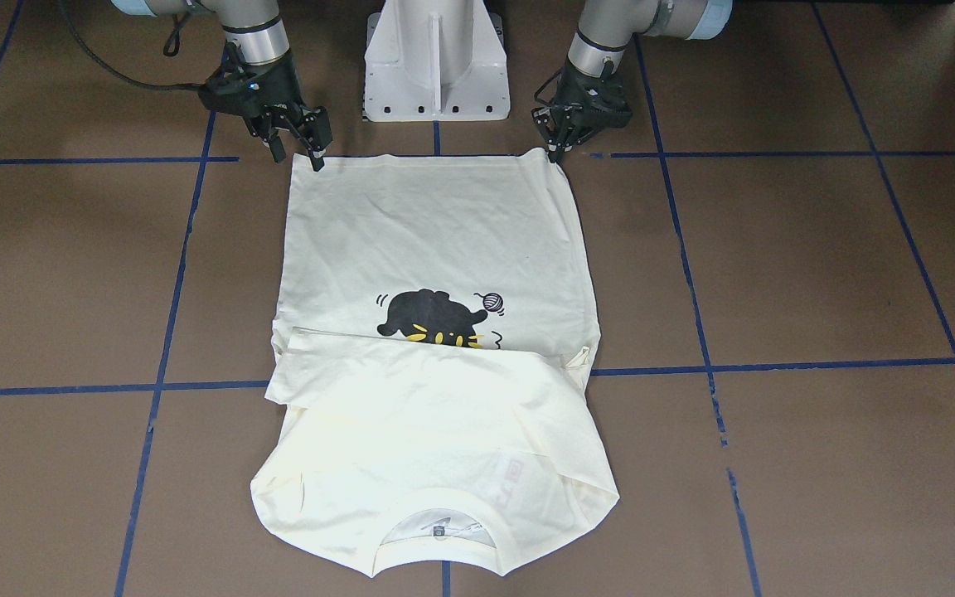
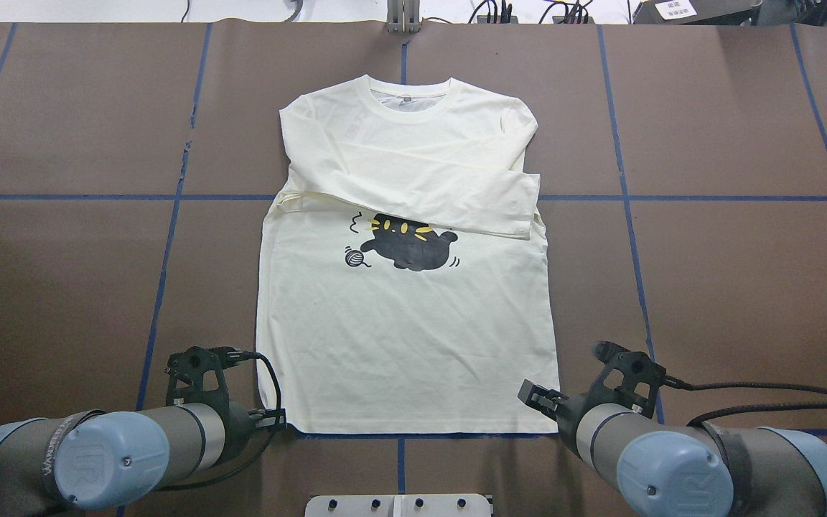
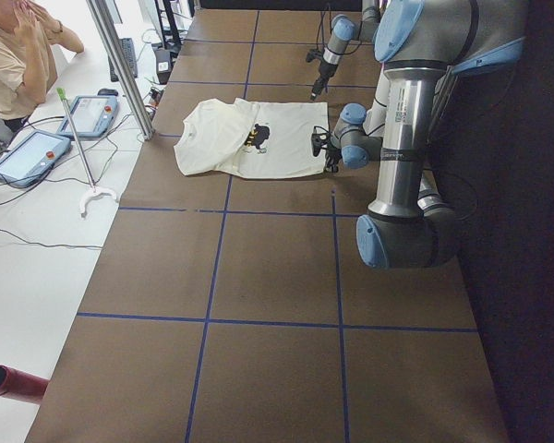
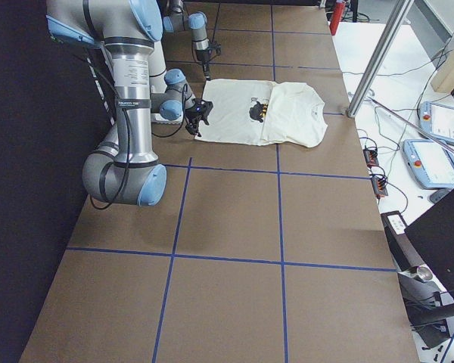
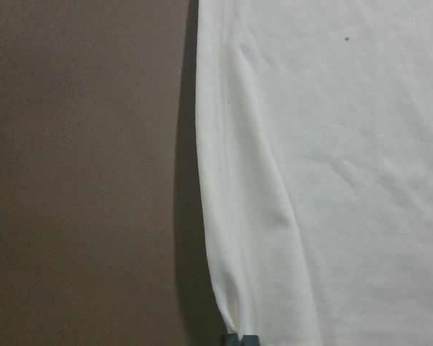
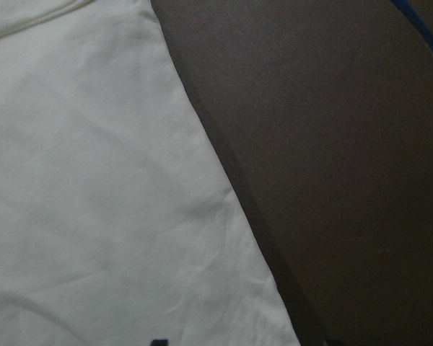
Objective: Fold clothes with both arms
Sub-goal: 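Grasp the hem corners with both grippers, then lift the hem with both grippers and fold it toward the collar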
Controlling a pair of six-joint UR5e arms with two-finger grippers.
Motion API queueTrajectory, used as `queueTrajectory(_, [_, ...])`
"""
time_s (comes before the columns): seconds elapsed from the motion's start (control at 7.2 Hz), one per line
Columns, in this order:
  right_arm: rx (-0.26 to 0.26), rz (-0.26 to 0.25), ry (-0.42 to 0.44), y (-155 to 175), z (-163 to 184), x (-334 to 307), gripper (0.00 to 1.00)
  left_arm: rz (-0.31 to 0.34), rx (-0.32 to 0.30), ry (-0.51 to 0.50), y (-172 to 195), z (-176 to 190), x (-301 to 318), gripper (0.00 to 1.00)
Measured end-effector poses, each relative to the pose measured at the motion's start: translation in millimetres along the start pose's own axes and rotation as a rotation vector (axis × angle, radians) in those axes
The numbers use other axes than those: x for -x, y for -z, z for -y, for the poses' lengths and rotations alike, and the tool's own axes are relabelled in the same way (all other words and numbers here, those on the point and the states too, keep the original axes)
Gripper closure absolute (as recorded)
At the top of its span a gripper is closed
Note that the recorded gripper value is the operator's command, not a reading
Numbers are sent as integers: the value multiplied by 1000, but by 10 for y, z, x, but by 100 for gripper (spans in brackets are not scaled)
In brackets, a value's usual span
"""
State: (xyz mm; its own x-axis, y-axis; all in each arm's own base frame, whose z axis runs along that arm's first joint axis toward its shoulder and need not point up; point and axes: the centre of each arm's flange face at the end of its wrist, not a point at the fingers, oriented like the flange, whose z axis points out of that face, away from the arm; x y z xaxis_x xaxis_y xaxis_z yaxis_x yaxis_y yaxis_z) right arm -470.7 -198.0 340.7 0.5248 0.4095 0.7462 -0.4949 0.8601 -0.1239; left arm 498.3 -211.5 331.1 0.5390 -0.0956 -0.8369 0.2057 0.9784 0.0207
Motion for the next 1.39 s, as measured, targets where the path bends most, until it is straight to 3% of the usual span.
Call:
queueTrajectory(0.42, [-25,-37,36,-150,-182,-174,34,-6,2,2,5,-1,-21,100])
queueTrajectory(0.56, [-32,-45,44,-197,-216,-210,61,-6,2,2,4,-2,-20,100])
queueTrajectory(0.69, [-37,-48,46,-227,-237,-226,97,-6,2,3,5,-5,-20,100])
queueTrajectory(1.39, [-46,-41,31,-232,-254,-204,100,-7,1,7,6,-7,-19,100])
